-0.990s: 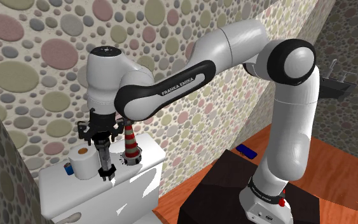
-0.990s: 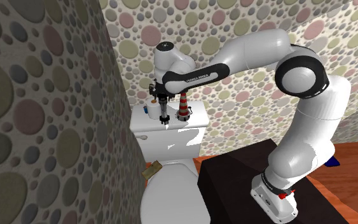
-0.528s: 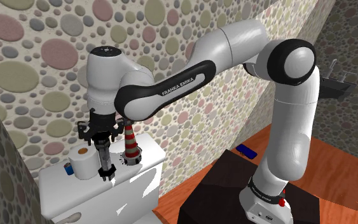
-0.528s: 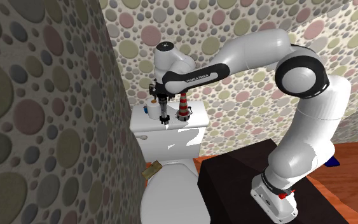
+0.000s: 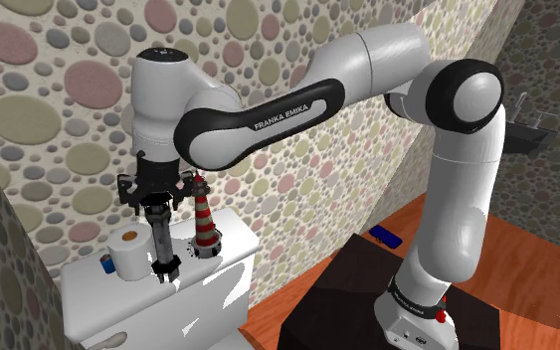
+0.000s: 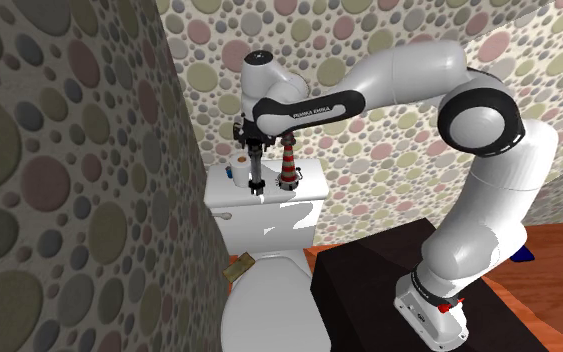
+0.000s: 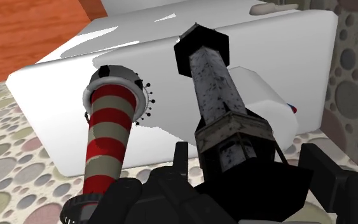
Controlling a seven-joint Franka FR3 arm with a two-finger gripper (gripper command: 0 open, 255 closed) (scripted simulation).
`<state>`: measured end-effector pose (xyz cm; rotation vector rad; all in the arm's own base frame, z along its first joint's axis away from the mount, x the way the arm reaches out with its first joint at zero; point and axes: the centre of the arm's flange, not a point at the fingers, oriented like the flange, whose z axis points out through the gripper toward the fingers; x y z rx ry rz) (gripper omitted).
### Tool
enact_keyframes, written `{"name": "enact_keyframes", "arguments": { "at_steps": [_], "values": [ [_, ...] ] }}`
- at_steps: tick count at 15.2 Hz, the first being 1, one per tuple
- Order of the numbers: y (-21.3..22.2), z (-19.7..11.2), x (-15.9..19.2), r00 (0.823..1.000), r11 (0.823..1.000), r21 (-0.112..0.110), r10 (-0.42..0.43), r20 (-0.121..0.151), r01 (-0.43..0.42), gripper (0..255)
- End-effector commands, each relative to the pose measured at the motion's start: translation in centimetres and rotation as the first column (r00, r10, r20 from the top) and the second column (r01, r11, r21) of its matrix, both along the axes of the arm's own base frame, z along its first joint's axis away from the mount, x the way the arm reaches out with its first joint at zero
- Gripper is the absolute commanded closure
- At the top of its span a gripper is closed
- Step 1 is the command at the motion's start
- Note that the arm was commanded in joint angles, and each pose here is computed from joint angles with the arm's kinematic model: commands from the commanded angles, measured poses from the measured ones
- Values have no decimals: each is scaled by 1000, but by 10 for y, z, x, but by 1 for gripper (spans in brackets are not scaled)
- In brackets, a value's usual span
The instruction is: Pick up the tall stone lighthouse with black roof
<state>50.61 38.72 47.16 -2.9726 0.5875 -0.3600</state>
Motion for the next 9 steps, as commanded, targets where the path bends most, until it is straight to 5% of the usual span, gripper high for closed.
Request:
{"name": "enact_keyframes", "arguments": {
  "at_steps": [1,9],
  "values": [
    [0,11,0,1000,1000,0,0,0,0,255],
    [0,43,0,1000,1000,0,0,0,0,255]
  ]
}}
